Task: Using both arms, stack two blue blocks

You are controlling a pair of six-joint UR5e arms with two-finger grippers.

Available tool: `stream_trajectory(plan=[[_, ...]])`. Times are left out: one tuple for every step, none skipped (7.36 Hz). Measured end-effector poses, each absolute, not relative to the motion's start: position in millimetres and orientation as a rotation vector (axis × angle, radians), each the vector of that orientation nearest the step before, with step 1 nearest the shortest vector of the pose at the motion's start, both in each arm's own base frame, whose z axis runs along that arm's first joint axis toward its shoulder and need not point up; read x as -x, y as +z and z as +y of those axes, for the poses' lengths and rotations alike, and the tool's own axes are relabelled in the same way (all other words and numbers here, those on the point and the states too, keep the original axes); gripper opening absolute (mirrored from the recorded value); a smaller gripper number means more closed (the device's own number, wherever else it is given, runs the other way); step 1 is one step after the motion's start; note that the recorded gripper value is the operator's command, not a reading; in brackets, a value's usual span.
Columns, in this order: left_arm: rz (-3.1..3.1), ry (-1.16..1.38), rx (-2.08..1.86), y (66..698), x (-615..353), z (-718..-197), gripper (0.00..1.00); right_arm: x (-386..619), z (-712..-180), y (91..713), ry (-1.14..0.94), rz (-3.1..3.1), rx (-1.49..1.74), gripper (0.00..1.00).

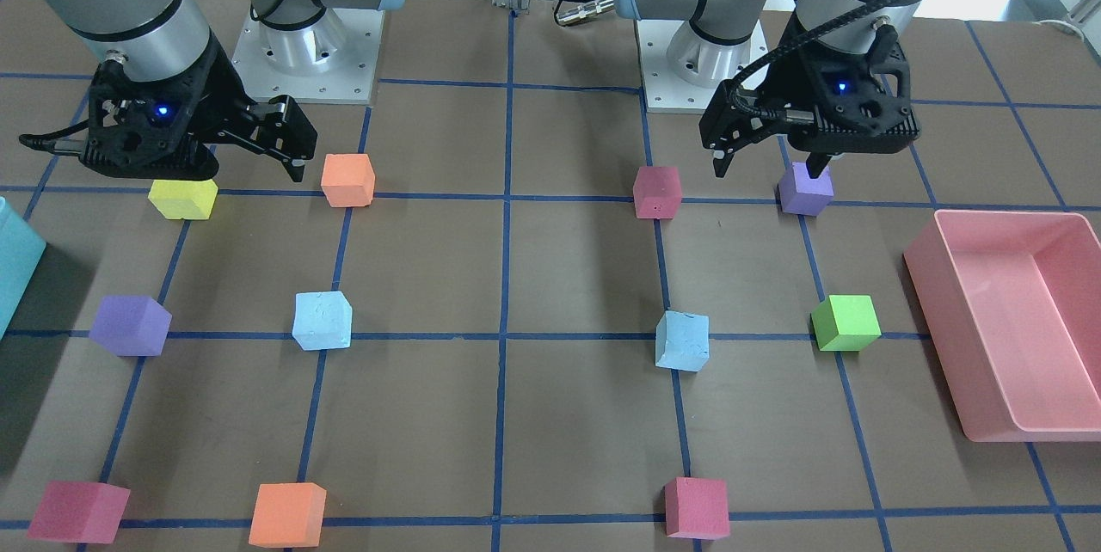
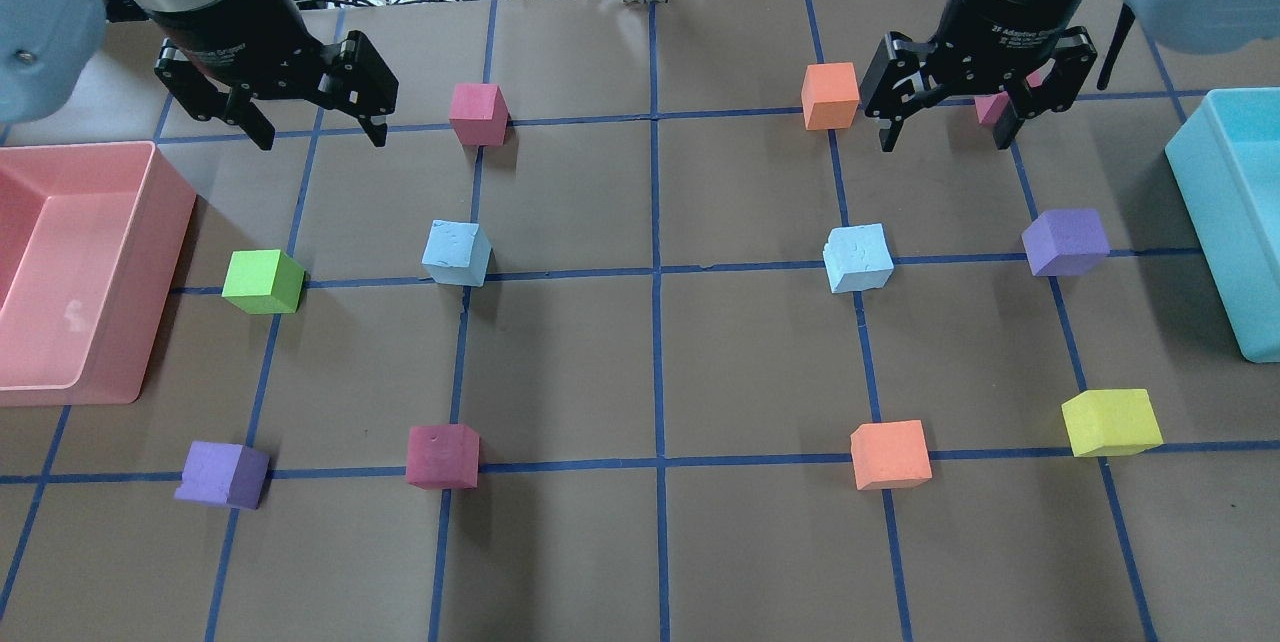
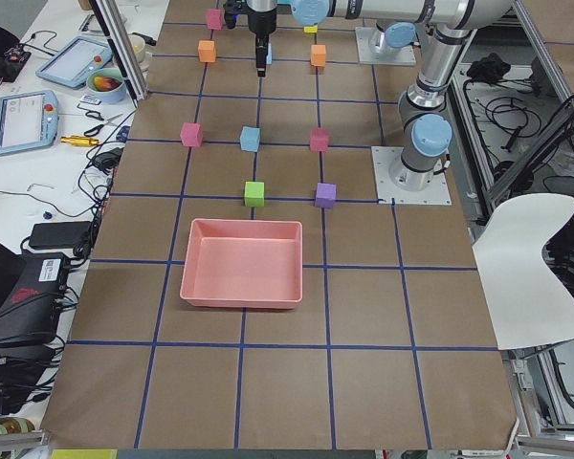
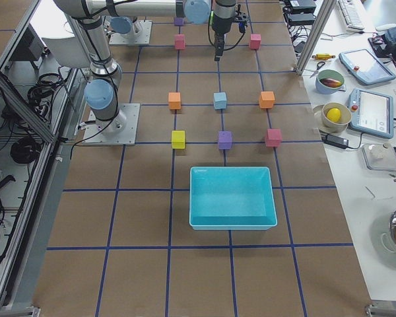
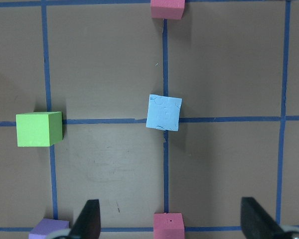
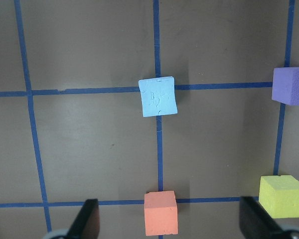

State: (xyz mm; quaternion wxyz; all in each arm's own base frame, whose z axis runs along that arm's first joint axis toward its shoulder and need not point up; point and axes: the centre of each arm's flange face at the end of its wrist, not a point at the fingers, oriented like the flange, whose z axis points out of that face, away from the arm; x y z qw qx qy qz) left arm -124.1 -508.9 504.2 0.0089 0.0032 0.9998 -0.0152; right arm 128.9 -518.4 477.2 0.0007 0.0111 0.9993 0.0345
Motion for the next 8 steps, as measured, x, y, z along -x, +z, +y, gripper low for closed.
stream_trajectory(plan=[[3.124, -0.036, -0.010, 505, 124, -507, 1.00, -129, -518, 477, 0.109, 3.139, -0.034, 1.00], [3.126, -0.013, -0.012, 505, 125, -503, 1.00, -129, -518, 477, 0.108, 3.141, -0.034, 1.00], [3.128, 0.012, -0.012, 506, 125, -498, 1.00, -128, -518, 477, 0.109, 3.143, -0.034, 1.00], [3.128, 0.025, -0.014, 506, 125, -496, 1.00, -128, -518, 478, 0.109, 3.146, -0.034, 1.00], [3.128, 0.032, -0.015, 506, 126, -494, 1.00, -128, -517, 478, 0.112, 3.149, -0.034, 1.00], [3.127, 0.037, -0.015, 506, 125, -494, 1.00, -128, -516, 477, 0.119, 3.151, -0.034, 1.00], [3.129, 0.038, -0.015, 506, 126, -493, 1.00, -128, -516, 475, 0.125, 3.152, -0.034, 1.00], [3.132, 0.039, -0.016, 506, 126, -493, 1.00, -128, -516, 474, 0.125, 3.152, -0.034, 1.00]])
